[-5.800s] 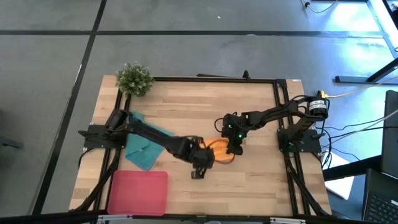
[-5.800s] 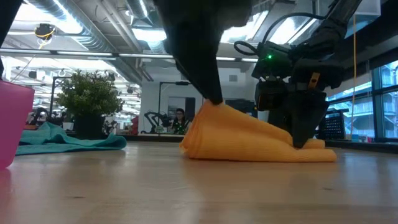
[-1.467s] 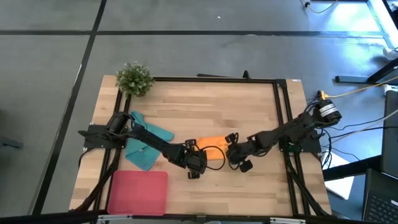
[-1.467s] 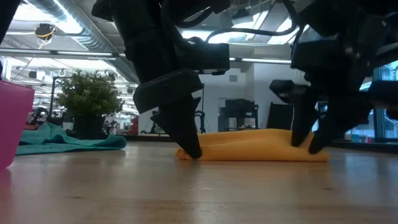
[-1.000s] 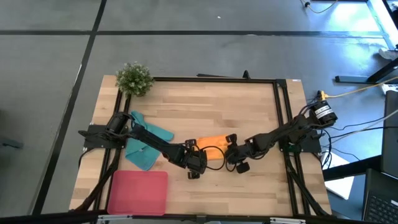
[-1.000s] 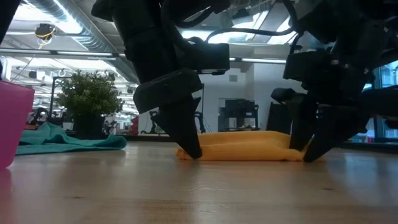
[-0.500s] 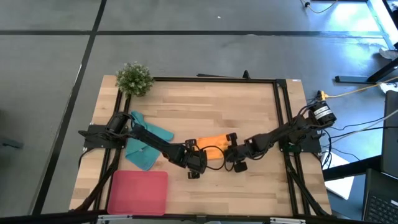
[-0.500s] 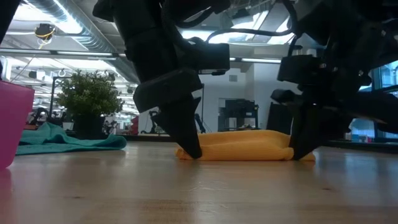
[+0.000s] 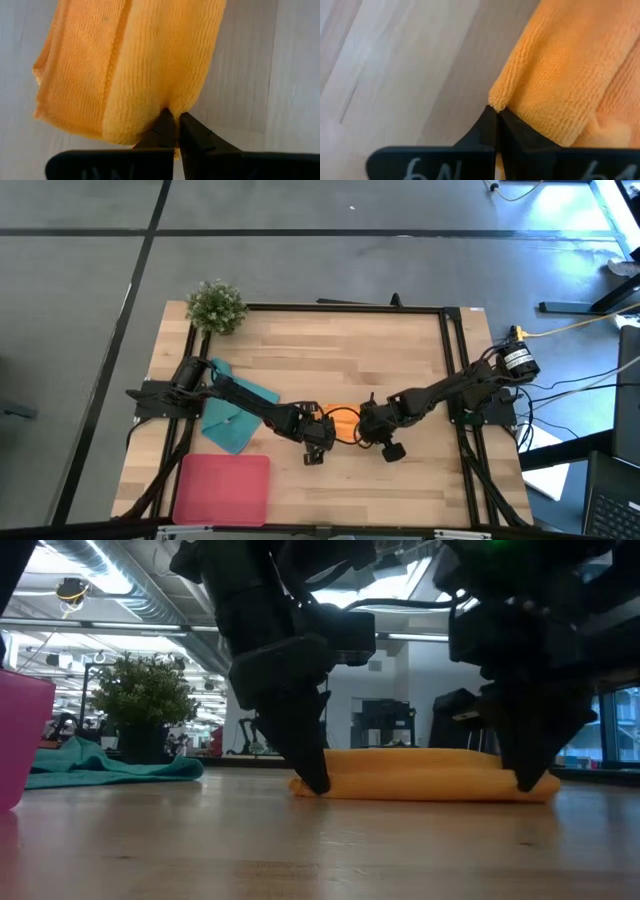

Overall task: Roll microfiber towels into tight, uniform cylinder then place into a basket
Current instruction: Roll the yellow microfiber cloth

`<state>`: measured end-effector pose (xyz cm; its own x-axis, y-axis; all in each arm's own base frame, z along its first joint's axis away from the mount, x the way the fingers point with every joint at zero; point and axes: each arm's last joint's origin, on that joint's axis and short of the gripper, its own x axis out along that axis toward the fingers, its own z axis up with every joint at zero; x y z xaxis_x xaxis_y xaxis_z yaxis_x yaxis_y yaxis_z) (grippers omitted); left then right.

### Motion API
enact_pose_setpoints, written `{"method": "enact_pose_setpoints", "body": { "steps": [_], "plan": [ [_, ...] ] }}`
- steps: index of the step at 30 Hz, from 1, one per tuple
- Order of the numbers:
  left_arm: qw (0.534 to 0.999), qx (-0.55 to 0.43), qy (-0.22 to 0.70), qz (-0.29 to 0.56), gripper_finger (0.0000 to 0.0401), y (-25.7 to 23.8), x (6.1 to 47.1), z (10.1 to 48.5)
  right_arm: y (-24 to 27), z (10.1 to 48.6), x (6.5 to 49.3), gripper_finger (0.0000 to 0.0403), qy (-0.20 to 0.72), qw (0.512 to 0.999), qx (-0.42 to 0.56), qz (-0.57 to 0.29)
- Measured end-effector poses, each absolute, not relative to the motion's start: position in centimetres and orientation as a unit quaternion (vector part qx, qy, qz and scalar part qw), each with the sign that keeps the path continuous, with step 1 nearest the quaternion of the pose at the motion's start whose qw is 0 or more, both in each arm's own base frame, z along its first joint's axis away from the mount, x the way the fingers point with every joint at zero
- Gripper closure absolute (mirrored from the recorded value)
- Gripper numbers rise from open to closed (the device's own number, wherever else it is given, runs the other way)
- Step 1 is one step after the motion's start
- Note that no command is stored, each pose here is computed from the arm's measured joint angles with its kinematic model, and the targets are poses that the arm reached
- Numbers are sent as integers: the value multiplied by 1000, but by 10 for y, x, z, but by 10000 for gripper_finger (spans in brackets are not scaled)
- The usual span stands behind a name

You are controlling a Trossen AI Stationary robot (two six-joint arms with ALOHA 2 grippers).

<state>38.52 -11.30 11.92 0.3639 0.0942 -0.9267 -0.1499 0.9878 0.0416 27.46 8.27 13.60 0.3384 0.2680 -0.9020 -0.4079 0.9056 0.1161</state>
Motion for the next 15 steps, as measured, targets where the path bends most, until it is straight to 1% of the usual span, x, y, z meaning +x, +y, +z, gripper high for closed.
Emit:
{"method": "enact_pose_setpoints", "body": {
  "steps": [4,10,15],
  "plan": [
    [826,-16,560,67,401,-113,385,119,71,142,281,397,541,810,-23,224],
    [826,-14,560,66,401,-113,385,119,49,152,292,397,519,814,49,256],
    [826,-14,560,65,401,-113,385,119,30,155,294,397,509,808,117,274]
  ]
}}
